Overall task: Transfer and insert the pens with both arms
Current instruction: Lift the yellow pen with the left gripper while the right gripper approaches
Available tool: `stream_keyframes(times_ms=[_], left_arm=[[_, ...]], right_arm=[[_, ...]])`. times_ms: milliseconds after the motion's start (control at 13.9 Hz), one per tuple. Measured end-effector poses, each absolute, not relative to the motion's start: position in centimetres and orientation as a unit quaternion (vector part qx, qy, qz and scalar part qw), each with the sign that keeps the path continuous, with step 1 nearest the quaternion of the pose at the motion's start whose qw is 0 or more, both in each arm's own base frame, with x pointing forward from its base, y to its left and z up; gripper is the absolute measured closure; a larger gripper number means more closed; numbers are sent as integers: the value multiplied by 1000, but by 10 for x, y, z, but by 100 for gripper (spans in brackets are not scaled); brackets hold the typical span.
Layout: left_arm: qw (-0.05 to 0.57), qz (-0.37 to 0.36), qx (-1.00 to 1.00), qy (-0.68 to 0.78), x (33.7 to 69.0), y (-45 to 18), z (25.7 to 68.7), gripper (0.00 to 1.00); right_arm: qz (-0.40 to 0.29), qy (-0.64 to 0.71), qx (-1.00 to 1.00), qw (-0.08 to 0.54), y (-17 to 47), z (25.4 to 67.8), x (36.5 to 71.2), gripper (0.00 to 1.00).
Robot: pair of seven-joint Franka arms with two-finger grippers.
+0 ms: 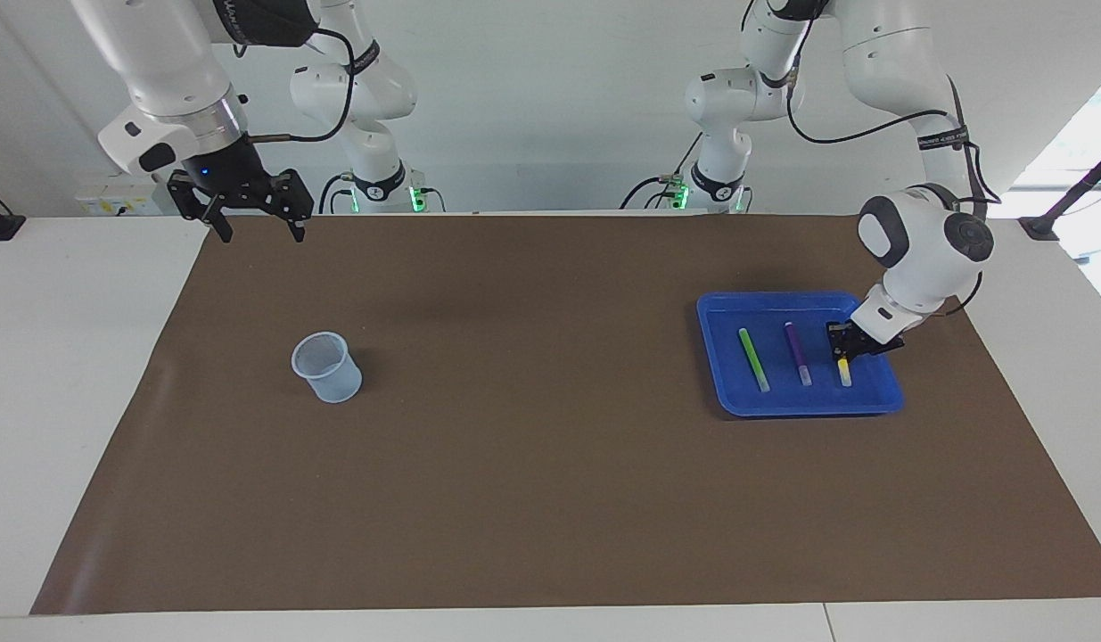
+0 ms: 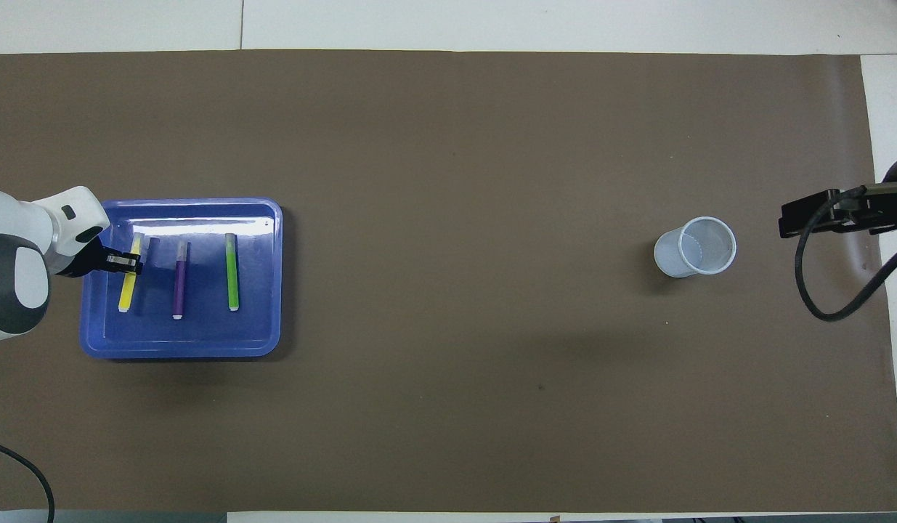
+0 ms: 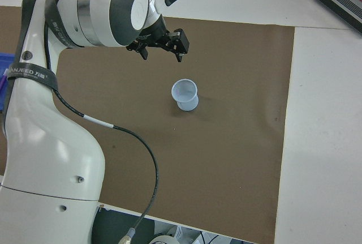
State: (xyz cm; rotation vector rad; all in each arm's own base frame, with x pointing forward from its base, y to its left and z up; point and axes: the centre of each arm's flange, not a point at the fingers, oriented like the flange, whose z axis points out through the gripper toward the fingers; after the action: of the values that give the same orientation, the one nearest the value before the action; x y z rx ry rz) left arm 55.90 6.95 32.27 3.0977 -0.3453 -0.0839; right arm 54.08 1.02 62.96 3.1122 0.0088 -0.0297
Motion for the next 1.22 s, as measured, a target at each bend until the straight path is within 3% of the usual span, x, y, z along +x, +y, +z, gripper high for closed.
stream_keyframes(times_ms=[288, 649, 1009, 1225], left_arm=[[16, -41, 995, -95, 567, 66, 341, 82], [18, -75, 996, -39, 583, 41, 396, 82], [11, -110, 991, 70, 583, -41, 465, 82], [44, -113, 976, 180, 568, -93, 503, 82]], right_arm=[[-9, 3, 1000, 14, 10, 630, 541, 0], [-7, 3, 1000, -1, 14, 630, 541, 0], [-6, 4, 994, -112, 38, 634, 541, 0], [10, -20, 981, -194, 58, 642, 545, 0]])
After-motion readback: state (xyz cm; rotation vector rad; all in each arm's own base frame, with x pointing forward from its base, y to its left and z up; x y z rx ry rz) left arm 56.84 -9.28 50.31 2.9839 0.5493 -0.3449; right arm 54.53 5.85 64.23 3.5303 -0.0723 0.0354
